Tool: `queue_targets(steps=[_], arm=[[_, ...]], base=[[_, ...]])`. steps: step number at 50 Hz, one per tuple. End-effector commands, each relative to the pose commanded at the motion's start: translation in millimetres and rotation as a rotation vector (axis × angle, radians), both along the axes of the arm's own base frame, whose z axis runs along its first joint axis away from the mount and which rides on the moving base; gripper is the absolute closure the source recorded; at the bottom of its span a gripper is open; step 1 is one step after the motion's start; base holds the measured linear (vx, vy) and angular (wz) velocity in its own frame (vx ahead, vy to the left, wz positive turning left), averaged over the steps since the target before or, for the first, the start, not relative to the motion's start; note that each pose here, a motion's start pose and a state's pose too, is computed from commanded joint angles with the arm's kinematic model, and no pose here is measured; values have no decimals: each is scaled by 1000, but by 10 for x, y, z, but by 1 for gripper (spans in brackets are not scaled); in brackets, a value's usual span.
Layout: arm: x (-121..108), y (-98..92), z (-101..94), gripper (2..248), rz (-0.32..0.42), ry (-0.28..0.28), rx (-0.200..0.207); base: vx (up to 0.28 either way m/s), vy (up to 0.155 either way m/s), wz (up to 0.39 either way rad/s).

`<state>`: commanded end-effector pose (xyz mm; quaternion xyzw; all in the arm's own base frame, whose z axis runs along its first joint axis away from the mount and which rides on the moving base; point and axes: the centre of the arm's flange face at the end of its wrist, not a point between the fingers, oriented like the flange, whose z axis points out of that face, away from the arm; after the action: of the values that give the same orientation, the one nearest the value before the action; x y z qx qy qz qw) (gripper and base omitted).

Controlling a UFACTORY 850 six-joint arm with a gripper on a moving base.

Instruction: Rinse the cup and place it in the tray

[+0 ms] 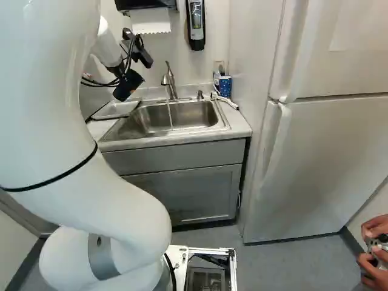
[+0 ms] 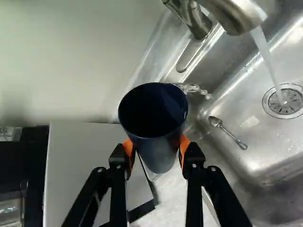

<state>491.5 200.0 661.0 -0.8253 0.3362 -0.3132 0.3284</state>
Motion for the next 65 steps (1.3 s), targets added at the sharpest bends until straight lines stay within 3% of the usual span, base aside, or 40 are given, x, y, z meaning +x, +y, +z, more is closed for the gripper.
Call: queue_targets(steps=[65], arm=[[0,0,0,136,-402,227,504]], base=[[0,0,0]])
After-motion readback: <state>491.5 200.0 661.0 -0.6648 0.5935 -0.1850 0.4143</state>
